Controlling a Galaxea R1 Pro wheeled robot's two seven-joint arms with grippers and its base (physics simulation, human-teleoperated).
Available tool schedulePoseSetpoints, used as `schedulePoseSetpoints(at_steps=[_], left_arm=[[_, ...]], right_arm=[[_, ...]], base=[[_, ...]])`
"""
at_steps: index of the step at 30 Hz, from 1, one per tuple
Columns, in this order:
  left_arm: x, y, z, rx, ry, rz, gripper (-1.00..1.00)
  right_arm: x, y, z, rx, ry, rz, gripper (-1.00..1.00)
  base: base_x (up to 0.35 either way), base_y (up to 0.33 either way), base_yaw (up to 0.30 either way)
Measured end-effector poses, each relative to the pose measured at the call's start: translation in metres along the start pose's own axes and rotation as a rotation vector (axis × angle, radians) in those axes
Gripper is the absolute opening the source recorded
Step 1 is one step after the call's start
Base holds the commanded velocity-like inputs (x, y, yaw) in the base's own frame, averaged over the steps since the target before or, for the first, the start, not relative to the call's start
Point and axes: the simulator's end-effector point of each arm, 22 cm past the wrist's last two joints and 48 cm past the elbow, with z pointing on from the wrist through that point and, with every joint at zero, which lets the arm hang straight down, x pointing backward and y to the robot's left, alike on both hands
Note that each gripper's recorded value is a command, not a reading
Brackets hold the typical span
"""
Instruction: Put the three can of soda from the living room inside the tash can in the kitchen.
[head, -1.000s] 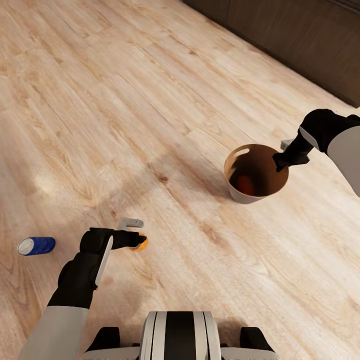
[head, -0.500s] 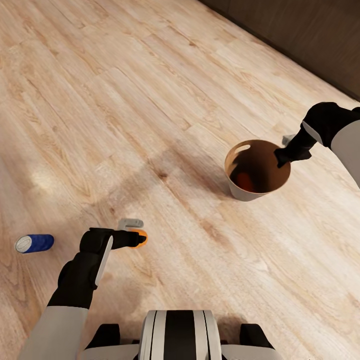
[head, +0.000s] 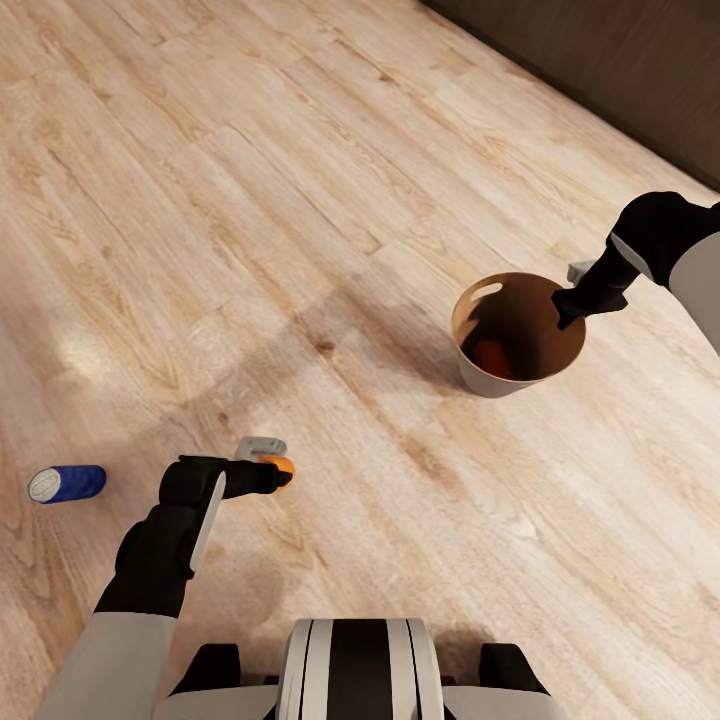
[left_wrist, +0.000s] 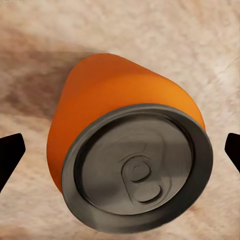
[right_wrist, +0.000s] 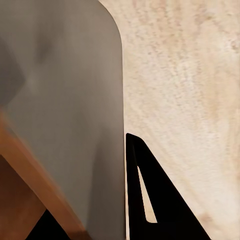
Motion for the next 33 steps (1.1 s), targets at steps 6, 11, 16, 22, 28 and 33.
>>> schedulePoseSetpoints(at_steps=[6, 11, 16, 22, 28, 33], left_arm=[[-0.001, -0.001, 0.0, 0.003, -0.002, -0.001, -1.0], [-0.001, -0.001, 0.0, 0.003, -0.002, -0.001, -1.0], [-0.001, 0.0, 0.0, 0.002, -0.001, -0.001, -1.0], [-0.007, -0.001, -0.01, -0.004, -0.015, 0.004, -1.0], [-0.015, -0.002, -0.021, -0.007, -0.035, 0.009, -1.0], [-0.023, -0.003, -0.031, -0.008, -0.055, 0.013, -1.0]], right_arm=[[0.0, 0.0, 0.0, -0.002, 0.0, 0.002, -1.0], [0.0, 0.0, 0.0, -0.002, 0.0, 0.003, -1.0], [0.0, 0.0, 0.0, -0.002, -0.001, 0.003, -1.0], [0.007, 0.002, 0.001, -0.003, -0.015, 0.036, -1.0], [0.011, -0.003, -0.008, 0.02, -0.023, 0.027, -1.0], [0.01, -0.005, -0.025, 0.026, -0.042, 0.027, -1.0]], base=[[0.0, 0.0, 0.0], [0.0, 0.0, 0.0], [0.0, 0.0, 0.0], [0.0, 0.0, 0.0], [0.0, 0.0, 0.0], [0.0, 0.0, 0.0]])
